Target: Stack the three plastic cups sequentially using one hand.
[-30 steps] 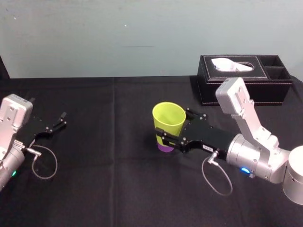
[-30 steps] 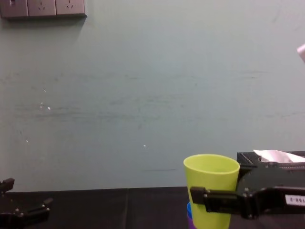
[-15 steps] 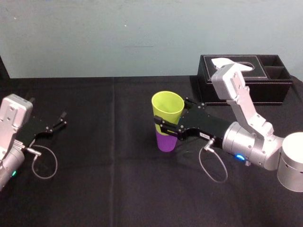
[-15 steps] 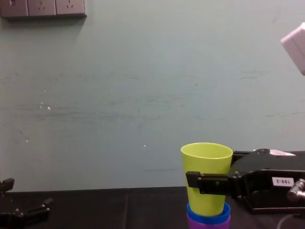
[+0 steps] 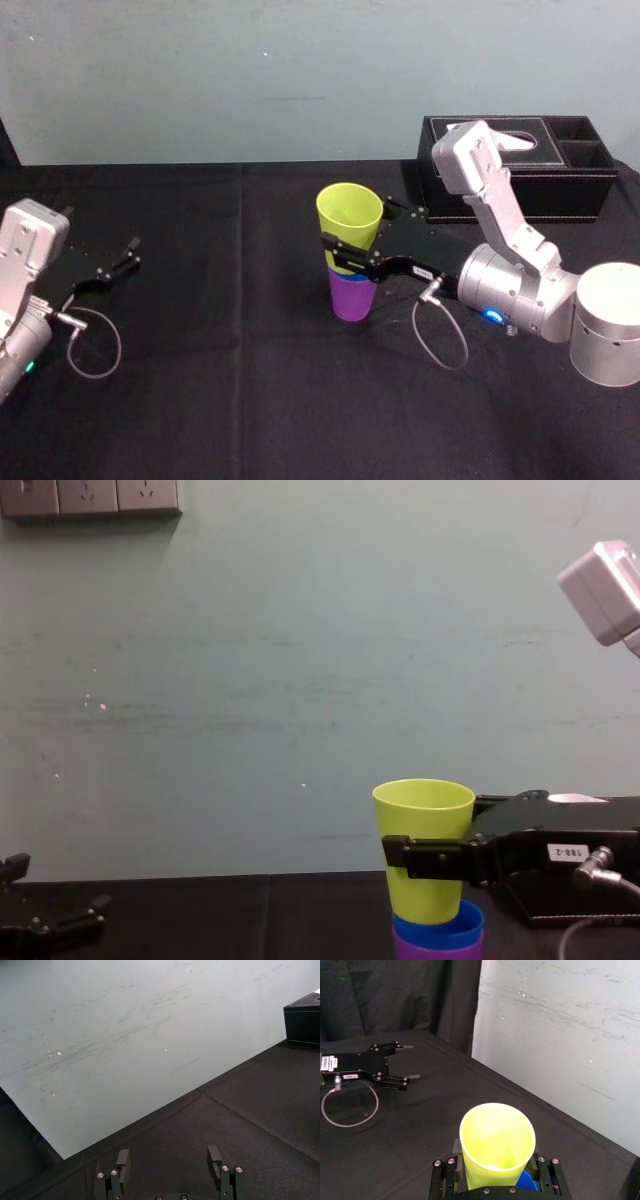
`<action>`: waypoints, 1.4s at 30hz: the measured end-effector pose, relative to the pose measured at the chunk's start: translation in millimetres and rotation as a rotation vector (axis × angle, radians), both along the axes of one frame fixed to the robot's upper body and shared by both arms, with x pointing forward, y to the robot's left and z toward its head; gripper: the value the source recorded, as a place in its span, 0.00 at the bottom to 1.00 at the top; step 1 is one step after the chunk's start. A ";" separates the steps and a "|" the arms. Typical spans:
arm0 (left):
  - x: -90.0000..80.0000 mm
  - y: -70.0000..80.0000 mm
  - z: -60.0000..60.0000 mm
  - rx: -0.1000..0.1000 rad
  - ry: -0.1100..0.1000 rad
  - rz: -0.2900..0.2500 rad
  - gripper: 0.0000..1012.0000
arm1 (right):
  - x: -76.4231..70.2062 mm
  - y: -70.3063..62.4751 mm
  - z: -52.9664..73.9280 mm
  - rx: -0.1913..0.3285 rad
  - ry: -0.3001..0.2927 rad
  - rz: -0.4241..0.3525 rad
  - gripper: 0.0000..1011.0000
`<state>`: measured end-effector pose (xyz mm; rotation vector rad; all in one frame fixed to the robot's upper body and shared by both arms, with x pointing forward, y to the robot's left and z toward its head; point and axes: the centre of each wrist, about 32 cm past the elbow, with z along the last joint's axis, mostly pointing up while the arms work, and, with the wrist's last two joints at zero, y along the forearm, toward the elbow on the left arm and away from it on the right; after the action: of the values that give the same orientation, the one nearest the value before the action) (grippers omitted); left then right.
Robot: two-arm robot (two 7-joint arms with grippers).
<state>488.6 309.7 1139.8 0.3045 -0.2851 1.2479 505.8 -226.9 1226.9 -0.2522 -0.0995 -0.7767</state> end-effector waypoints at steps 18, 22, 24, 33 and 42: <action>0.0 0.0 0.0 0.000 0.000 0.000 1.00 | 12.8 2.3 -5.1 -0.009 0.019 -0.023 0.73; 0.0 0.0 0.0 0.000 0.000 0.000 1.00 | 13.5 1.4 -5.0 -0.011 0.018 -0.024 0.73; 0.0 0.0 0.0 0.000 0.000 0.000 1.00 | 13.8 0.0 -4.7 -0.012 0.017 -0.026 0.73; 0.0 0.0 0.0 0.000 0.000 0.000 1.00 | 15.6 -4.6 -5.4 -0.008 0.018 -0.030 0.73; 0.0 0.0 0.0 0.000 0.000 0.000 1.00 | 18.2 -5.6 -10.7 -0.008 0.031 -0.026 0.73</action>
<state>488.6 309.7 1139.8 0.3045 -0.2850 1.2479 524.1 -232.5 1216.3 -0.2734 -0.0704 -0.7986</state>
